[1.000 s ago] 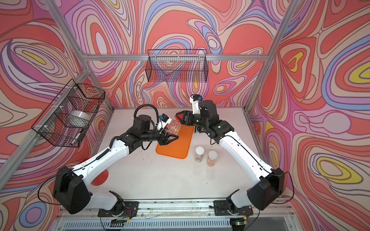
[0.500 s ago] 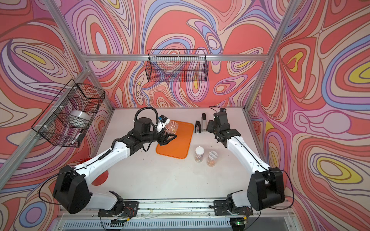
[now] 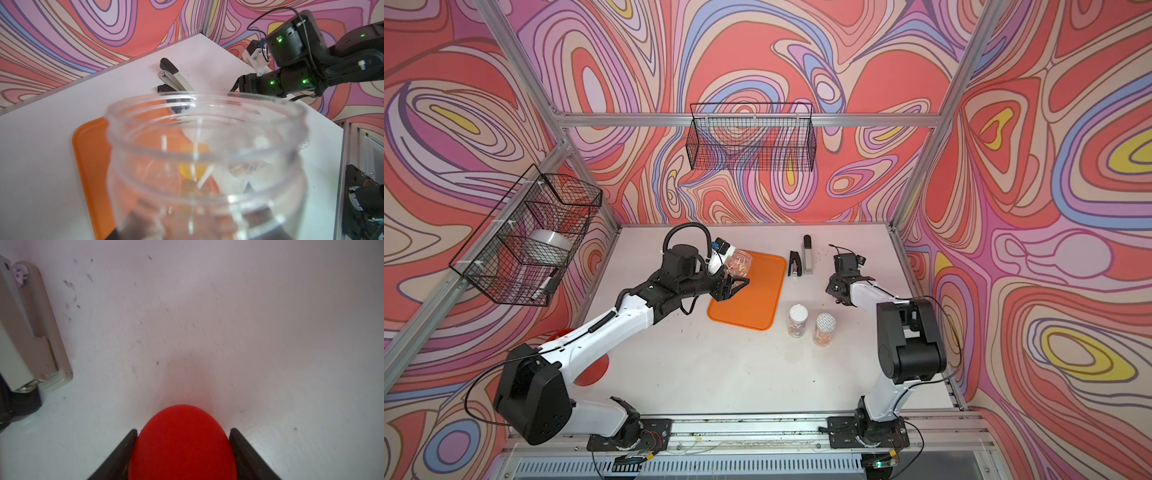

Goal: Pour the candies out of the jar
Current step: 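Place the lid at the center of the board, then pour the candies out of the jar onto the tray.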

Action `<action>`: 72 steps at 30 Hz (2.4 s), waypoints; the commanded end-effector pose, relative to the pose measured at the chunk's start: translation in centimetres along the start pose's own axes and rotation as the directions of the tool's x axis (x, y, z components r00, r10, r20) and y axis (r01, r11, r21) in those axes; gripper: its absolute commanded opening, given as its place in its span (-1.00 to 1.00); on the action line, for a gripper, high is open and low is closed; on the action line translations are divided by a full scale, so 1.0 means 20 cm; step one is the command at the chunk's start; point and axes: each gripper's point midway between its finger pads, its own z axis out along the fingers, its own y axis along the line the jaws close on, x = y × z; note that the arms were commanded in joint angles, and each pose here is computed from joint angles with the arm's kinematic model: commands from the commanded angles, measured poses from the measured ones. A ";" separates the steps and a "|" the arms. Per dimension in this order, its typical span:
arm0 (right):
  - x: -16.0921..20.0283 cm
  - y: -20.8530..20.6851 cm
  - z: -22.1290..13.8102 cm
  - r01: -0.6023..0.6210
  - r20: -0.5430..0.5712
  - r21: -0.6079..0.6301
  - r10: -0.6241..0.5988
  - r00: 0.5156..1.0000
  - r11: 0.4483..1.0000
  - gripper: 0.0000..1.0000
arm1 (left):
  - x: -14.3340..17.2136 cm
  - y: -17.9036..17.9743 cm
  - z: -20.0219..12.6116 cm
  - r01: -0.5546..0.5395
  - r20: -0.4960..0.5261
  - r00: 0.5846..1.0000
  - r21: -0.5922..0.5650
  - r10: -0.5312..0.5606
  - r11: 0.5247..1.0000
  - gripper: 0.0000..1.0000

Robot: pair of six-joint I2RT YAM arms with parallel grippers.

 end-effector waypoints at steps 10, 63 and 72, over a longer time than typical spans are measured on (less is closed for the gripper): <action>0.00 0.05 -0.01 -0.111 -0.002 -0.071 0.111 0.994 0.991 0.67 | -0.01 0.03 0.02 -0.011 0.008 1.000 -0.013 0.011 1.000 -1.00; -0.21 0.19 -0.78 -0.080 0.173 -0.443 0.172 0.970 0.893 0.97 | 0.27 0.75 0.60 -0.814 -0.658 0.290 0.212 0.695 0.541 -1.00; -0.21 0.18 -0.78 -0.068 0.178 -0.430 0.159 0.971 0.900 0.97 | 0.32 0.83 0.59 -0.892 -0.684 0.058 0.292 0.727 0.346 -1.00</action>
